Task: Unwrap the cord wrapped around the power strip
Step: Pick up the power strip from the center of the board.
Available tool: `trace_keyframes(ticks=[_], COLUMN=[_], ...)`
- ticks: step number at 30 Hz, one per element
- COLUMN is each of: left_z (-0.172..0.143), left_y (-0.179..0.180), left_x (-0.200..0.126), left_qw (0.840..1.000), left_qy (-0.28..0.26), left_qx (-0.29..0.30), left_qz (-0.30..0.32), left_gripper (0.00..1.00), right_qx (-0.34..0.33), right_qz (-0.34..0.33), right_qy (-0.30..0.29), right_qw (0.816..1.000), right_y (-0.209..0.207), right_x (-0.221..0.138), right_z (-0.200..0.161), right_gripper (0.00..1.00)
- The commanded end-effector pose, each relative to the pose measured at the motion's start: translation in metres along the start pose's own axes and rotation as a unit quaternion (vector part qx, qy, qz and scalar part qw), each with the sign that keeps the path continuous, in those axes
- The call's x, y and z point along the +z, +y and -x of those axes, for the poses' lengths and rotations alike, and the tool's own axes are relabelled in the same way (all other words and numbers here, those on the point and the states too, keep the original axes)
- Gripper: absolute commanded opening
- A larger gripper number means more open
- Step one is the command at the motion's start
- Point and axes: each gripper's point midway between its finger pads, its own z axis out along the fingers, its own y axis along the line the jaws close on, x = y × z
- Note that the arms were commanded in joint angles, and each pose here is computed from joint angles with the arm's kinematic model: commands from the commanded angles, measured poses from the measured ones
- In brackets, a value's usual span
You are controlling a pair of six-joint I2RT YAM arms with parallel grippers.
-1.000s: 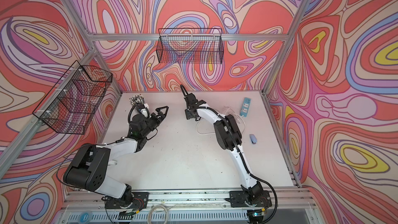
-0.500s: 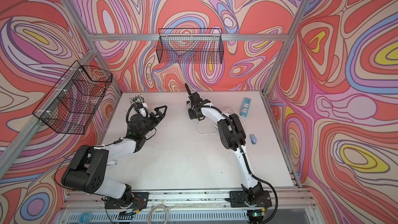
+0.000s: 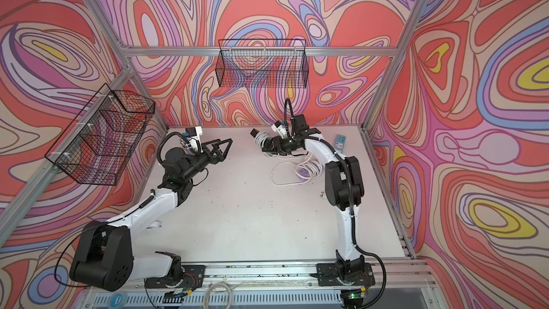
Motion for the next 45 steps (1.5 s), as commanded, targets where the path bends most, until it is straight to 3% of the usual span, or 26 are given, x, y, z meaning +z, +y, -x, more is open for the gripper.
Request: trace_keyframes(ticks=[1,6,11,15,17,23,27,35,45], left_z=[0.026,0.03,0.006,-0.008,-0.005,0.005,0.026,0.047,0.038], left_y=[-0.045,-0.08,-0.069,-0.059,-0.055,-0.053,-0.055,-0.06,-0.08], left_x=[-0.013,-0.038,-0.05,-0.049,-0.048,-0.045,-0.044,-0.034,-0.051], left_qw=[0.988,0.936,0.911,0.918,0.927,0.935,0.942,0.94,0.93], left_qy=[0.02,0.057,0.091,0.102,0.099,0.102,0.072,0.078,0.098], left_qx=[0.144,0.336,0.394,0.37,0.346,0.308,0.277,0.212,0.214], left_qz=[-0.051,-0.084,-0.08,-0.098,-0.109,-0.142,-0.174,-0.255,-0.284], left_gripper=[1.0,1.0,1.0,1.0,1.0,1.0,1.0,1.0,1.0], right_qx=[-0.002,0.011,0.029,0.038,0.039,0.041,0.048,0.041,0.025], right_qz=[0.144,0.195,0.23,0.264,0.291,0.293,0.291,0.312,0.33], right_qy=[0.021,0.028,0.023,0.012,0.011,0.03,0.04,0.068,0.065], right_qw=[0.989,0.98,0.973,0.964,0.956,0.955,0.955,0.947,0.942], right_y=[0.053,0.074,0.09,0.112,0.128,0.146,0.154,0.198,0.246], right_x=[-0.003,-0.013,-0.022,-0.035,-0.045,-0.05,-0.056,-0.049,-0.074], right_z=[-0.013,-0.025,-0.032,-0.035,-0.037,-0.053,-0.059,-0.073,-0.074], right_gripper=[0.37,0.39,0.4,0.4,0.39,0.4,0.42,0.43,0.43])
